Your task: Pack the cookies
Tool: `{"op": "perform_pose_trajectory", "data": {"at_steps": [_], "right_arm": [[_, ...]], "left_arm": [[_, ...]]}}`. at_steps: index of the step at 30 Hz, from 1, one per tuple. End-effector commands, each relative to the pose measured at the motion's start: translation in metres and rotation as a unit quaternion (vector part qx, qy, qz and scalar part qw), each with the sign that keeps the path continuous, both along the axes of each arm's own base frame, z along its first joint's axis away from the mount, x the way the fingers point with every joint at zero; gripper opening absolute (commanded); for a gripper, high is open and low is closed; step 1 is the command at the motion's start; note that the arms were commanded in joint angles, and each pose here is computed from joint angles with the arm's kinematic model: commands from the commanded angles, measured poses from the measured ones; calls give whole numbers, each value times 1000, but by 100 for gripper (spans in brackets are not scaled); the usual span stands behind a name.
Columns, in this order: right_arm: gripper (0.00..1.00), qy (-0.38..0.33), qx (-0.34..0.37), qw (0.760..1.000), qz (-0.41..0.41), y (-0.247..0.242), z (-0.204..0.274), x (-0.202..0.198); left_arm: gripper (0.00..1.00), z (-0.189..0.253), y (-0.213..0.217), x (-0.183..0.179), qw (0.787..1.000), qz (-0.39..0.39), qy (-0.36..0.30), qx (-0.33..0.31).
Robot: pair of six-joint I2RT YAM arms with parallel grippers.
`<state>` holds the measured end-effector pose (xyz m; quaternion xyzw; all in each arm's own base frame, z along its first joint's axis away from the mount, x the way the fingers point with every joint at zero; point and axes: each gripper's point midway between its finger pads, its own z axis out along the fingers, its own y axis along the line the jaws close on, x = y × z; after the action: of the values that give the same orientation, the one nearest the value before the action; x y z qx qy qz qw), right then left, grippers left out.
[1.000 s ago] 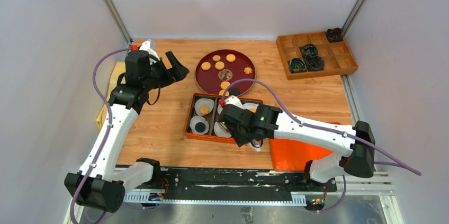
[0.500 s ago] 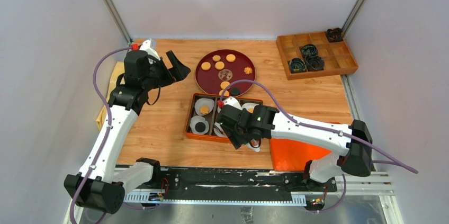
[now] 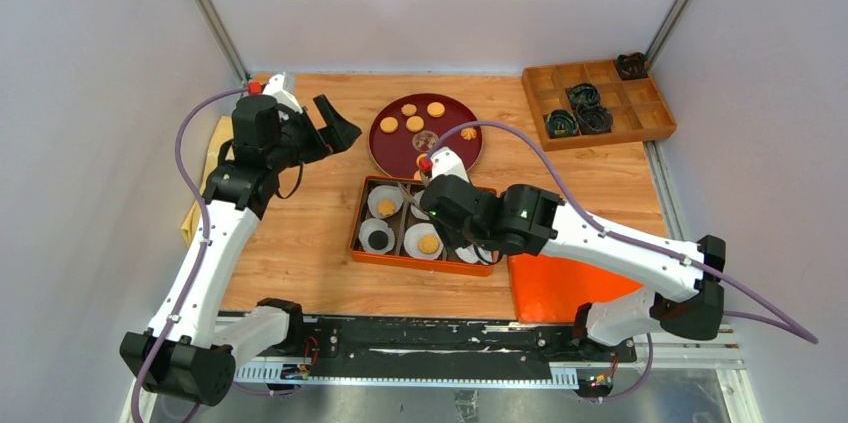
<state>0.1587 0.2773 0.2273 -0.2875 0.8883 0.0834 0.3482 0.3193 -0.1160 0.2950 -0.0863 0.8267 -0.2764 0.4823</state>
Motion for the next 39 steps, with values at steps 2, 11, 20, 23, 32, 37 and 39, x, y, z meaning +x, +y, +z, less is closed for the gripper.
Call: {"op": "perform_pose_trajectory", "data": {"at_steps": [2, 11, 20, 23, 32, 37, 39], "right_arm": [[44, -79, -4, 996, -38, -6, 27, 35], [51, -78, -27, 994, -77, 8, -10, 125], [48, -34, -32, 995, -88, 26, -57, 207], [48, -23, -29, 996, -81, 34, -65, 222], [50, 9, -15, 996, -89, 41, -94, 255], [50, 23, -19, 995, -97, 38, -111, 266], [50, 25, -21, 994, -100, 37, -115, 271]], "left_arm": [[100, 5, -3, 1, 1000, -11, -19, -10], [100, 2, -2, 5, 1000, -9, -16, -5], [100, 8, 6, 5, 1000, 7, -23, 12], [100, 6, 8, 6, 1000, 10, -20, 19], [100, 1, 9, 11, 1000, 13, -13, 24], [100, -2, 8, 12, 1000, 12, -10, 24], [100, -3, 8, 12, 1000, 11, -8, 24]]}}
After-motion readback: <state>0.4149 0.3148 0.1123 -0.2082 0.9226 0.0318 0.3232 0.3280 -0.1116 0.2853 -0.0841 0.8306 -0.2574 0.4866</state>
